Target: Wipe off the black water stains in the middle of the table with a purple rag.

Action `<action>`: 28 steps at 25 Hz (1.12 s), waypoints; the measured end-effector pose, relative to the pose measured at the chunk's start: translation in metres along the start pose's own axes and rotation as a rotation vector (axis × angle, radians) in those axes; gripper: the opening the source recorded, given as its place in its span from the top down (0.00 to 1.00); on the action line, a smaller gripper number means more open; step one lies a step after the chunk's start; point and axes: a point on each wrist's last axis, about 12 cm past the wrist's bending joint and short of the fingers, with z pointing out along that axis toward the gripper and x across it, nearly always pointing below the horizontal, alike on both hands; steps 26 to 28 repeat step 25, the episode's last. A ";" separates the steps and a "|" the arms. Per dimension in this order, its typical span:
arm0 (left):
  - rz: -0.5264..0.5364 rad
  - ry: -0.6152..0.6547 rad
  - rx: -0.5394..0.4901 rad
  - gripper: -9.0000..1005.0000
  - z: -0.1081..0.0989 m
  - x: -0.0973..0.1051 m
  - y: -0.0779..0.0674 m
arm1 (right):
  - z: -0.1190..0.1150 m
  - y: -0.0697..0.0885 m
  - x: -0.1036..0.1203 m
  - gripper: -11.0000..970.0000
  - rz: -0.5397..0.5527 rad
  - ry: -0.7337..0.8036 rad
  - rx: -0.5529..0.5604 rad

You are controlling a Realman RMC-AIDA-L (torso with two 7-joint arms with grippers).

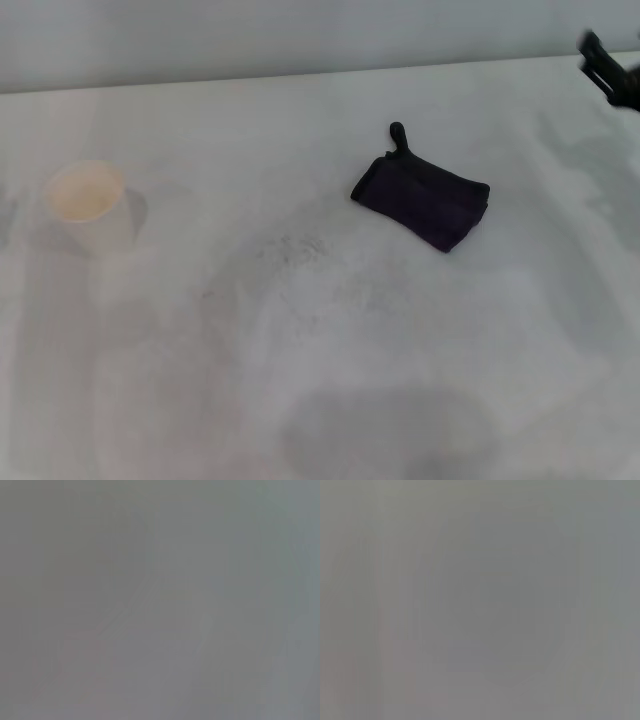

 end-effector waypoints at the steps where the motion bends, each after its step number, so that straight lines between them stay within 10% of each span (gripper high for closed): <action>1: -0.001 0.000 0.000 0.11 0.000 0.000 0.000 | -0.004 -0.004 0.006 0.09 -0.037 0.022 0.040; 28: -0.096 0.039 -0.149 0.11 0.013 0.001 0.013 | 0.020 -0.013 0.011 0.09 -0.073 0.166 0.166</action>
